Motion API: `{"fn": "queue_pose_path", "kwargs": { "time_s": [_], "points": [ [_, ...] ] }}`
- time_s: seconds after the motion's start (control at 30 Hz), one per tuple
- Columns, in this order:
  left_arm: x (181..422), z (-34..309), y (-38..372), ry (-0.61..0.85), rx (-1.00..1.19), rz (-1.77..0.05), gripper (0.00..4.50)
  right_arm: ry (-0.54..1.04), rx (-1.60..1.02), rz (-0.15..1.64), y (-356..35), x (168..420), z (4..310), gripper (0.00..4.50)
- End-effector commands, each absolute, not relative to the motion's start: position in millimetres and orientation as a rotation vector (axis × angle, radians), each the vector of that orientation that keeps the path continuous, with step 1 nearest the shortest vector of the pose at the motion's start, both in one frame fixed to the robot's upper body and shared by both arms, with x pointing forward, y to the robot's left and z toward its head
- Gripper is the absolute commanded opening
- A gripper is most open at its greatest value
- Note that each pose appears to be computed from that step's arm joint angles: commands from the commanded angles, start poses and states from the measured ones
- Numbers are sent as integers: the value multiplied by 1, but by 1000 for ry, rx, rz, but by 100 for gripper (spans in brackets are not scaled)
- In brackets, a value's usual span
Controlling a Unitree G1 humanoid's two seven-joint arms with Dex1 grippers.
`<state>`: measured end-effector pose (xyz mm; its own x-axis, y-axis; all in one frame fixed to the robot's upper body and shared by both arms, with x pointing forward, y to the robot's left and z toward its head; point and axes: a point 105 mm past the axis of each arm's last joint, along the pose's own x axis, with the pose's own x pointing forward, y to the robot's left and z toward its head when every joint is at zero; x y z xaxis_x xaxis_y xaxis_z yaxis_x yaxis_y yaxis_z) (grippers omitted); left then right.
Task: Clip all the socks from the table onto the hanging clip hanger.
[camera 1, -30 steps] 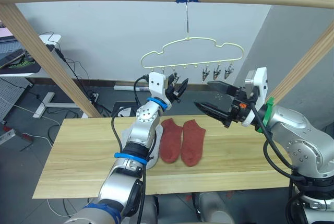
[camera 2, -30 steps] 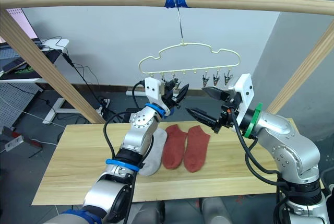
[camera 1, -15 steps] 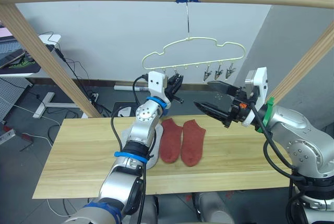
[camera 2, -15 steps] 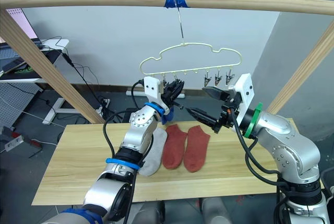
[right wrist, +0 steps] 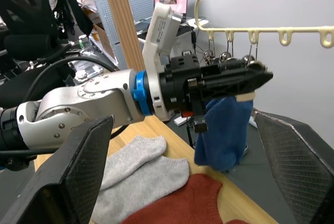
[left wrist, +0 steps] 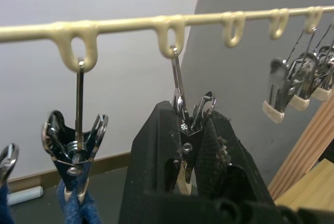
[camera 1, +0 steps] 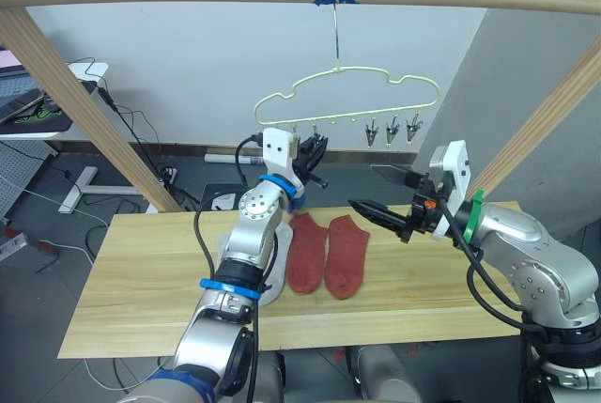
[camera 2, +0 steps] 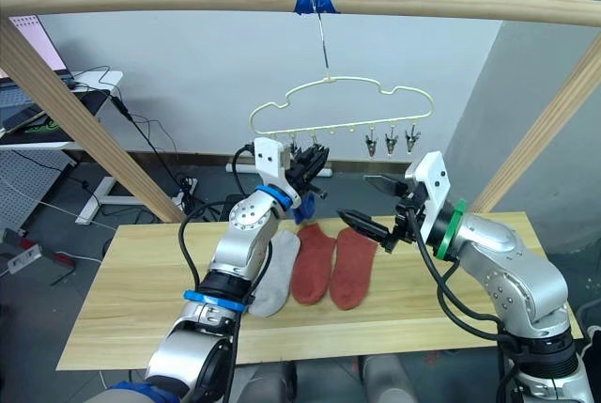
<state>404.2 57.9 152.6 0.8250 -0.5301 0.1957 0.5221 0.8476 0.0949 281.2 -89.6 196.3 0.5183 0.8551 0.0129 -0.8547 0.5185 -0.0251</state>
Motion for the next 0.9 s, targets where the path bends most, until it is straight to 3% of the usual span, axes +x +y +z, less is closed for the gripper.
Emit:
{"fn": "queue_pose_path", "kwargs": {
  "time_s": [0.03,0.4,0.67,0.9],
  "points": [
    [402,164,52,-263,50,-565,32,-112,-13,1047,-86,278,217,450],
    [410,161,53,-267,79,-545,32,-156,-23,1054,-81,277,230,450],
    [410,163,51,-277,78,-551,284,-156,-28,1049,-82,277,230,450],
    [411,167,53,-289,74,-539,284,-157,-32,1045,-82,277,230,450]
  ]
}}
